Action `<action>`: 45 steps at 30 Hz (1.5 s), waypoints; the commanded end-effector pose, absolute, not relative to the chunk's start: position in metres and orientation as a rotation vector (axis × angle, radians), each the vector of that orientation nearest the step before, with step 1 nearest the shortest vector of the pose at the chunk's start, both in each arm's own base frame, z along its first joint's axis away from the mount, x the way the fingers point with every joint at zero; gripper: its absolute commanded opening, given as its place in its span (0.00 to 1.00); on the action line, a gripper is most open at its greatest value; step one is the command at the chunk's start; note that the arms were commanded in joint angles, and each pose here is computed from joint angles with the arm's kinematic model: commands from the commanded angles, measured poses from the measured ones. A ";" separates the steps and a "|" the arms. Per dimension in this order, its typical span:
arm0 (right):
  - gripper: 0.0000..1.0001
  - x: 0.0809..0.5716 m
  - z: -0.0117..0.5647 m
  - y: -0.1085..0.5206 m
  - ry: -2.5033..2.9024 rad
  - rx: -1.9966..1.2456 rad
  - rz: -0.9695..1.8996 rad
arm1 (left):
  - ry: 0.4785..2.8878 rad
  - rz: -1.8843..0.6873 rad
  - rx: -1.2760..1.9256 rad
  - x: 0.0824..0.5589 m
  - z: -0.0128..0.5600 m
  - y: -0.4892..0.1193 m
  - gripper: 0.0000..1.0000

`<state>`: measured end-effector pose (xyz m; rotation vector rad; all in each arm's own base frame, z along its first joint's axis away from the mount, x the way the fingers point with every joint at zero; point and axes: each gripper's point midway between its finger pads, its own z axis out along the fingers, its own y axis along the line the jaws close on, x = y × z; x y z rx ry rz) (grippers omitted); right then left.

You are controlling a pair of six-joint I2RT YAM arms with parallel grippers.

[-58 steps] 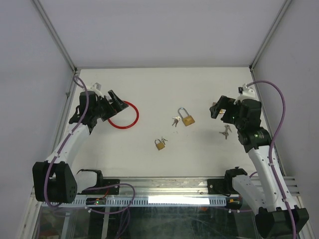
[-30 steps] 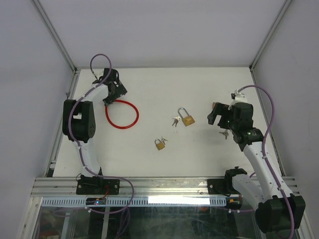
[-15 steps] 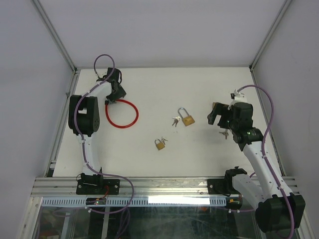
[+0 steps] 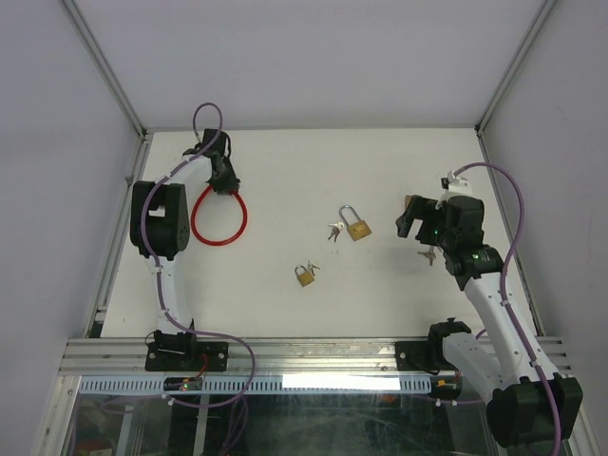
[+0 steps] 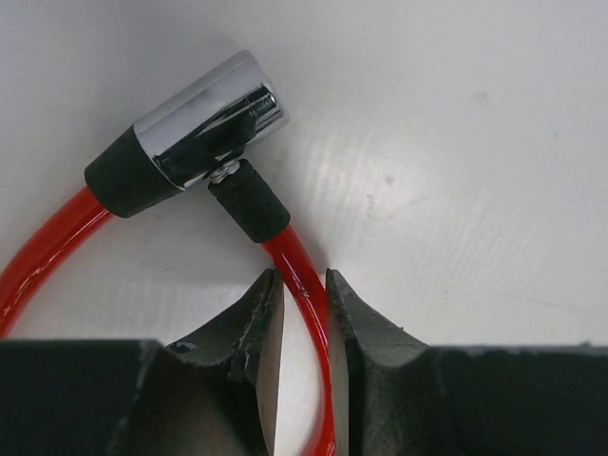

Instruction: Unlock with the key

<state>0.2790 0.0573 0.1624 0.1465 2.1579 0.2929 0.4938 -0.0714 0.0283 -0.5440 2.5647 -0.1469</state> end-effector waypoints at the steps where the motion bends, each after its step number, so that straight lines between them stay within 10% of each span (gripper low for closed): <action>1: 0.99 0.283 0.188 0.062 2.068 0.116 0.324 | 2.550 -0.344 0.009 0.489 0.059 -0.128 0.23; 19: 0.99 0.277 0.193 0.073 2.057 0.145 0.421 | 2.457 -0.408 0.892 0.372 0.057 -0.231 0.33; 37: 1.00 0.279 0.194 0.081 2.058 0.155 0.480 | 2.489 0.413 0.276 0.385 0.061 -0.090 0.71; 45: 0.99 0.276 0.195 0.081 2.061 0.139 0.476 | 2.427 0.225 0.153 0.399 0.100 -0.102 0.82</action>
